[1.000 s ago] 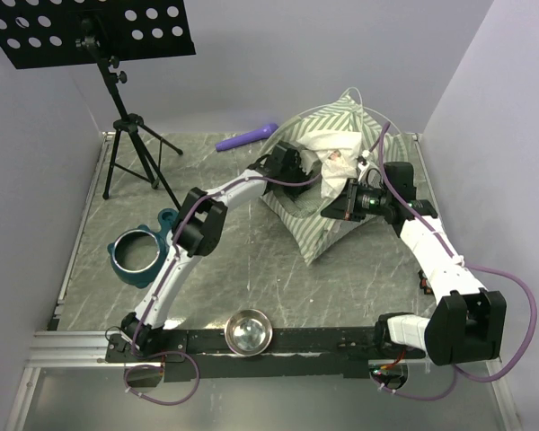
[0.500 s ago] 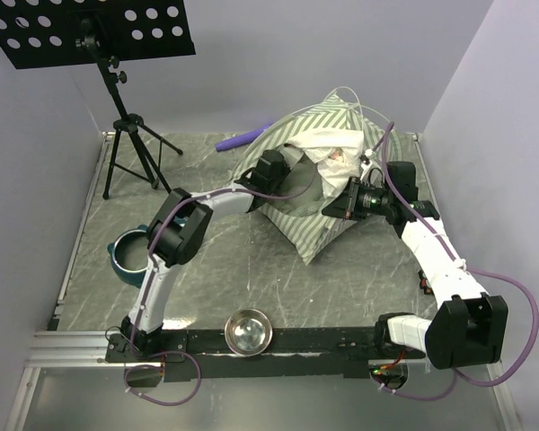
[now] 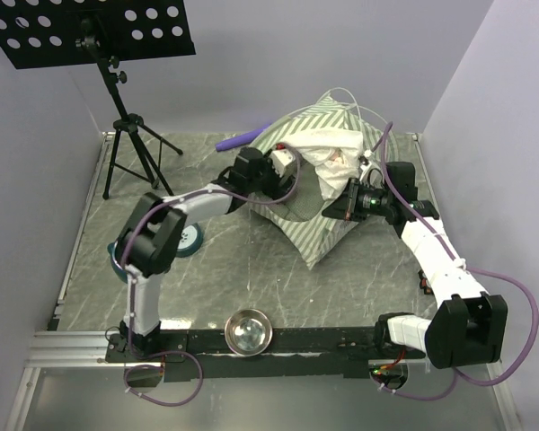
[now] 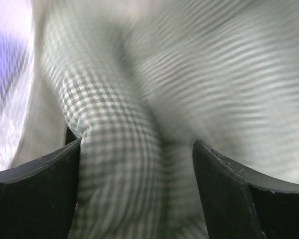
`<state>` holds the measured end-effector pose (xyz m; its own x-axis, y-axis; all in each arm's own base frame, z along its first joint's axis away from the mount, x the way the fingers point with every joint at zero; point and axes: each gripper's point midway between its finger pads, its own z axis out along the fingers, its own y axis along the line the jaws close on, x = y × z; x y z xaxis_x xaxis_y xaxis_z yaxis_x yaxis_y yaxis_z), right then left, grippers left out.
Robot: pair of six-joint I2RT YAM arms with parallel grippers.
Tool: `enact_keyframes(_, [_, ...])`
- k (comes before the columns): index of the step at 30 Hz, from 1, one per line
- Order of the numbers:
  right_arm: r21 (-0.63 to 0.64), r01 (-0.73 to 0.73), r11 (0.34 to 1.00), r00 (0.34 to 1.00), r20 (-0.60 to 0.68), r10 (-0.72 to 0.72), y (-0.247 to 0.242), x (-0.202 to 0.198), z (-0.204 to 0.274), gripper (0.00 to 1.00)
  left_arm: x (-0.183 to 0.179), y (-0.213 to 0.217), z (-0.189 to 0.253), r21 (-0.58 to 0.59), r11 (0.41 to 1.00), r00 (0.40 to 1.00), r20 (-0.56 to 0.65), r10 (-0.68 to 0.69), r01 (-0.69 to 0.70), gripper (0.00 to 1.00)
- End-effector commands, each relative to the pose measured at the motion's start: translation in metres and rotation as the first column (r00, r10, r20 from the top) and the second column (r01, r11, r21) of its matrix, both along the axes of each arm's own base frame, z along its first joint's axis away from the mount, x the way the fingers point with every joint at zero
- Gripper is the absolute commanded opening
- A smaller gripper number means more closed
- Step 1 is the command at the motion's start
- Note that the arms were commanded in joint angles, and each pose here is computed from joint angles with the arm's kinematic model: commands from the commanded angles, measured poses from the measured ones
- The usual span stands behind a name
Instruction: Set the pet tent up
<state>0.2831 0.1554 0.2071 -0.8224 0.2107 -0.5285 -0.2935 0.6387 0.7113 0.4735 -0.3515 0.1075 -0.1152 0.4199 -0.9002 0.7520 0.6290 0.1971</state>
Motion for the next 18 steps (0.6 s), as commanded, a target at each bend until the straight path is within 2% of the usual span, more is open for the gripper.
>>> enact_keyframes(1, [0.016, 0.067, 0.998, 0.988, -0.144, -0.063, -0.004, 0.000, -0.015, 0.00, -0.077, -0.046, 0.079, -0.244, 0.895, 0.919, -0.032, -0.394, 0.375, 0.86])
enact_keyframes(3, [0.003, 0.047, 0.999, 0.991, -0.125, -0.047, -0.004, 0.000, -0.017, 0.00, -0.088, -0.046, 0.079, -0.254, 0.878, 0.896, -0.083, -0.437, 0.405, 0.86])
enact_keyframes(5, [-0.023, 0.039, 0.999, 0.994, -0.098, -0.041, -0.007, 0.000, -0.020, 0.00, -0.099, -0.042, 0.084, -0.277, 0.851, 0.869, -0.092, -0.486, 0.446, 0.99])
enact_keyframes(7, [-0.059, 0.022, 0.998, 0.997, -0.075, -0.027, -0.011, -0.001, -0.024, 0.00, -0.108, -0.038, 0.089, -0.260, 0.832, 0.853, -0.056, -0.519, 0.490, 1.00])
enact_keyframes(10, [-0.083, 0.023, 0.996, 0.998, -0.059, -0.028, -0.014, -0.002, -0.028, 0.00, -0.120, -0.029, 0.091, -0.148, 0.812, 0.822, 0.019, -0.569, 0.565, 1.00])
enact_keyframes(15, [-0.141, 0.060, 0.988, 0.998, -0.014, -0.062, -0.023, 0.006, -0.029, 0.00, -0.155, -0.010, 0.112, -0.034, 0.741, 0.740, 0.110, -0.664, 0.671, 1.00])
enact_keyframes(18, [-0.253, 0.116, 0.960, 0.993, 0.060, -0.105, -0.042, 0.011, -0.028, 0.00, -0.173, 0.006, 0.130, -0.038, 0.752, 0.751, 0.092, -0.653, 0.658, 1.00])
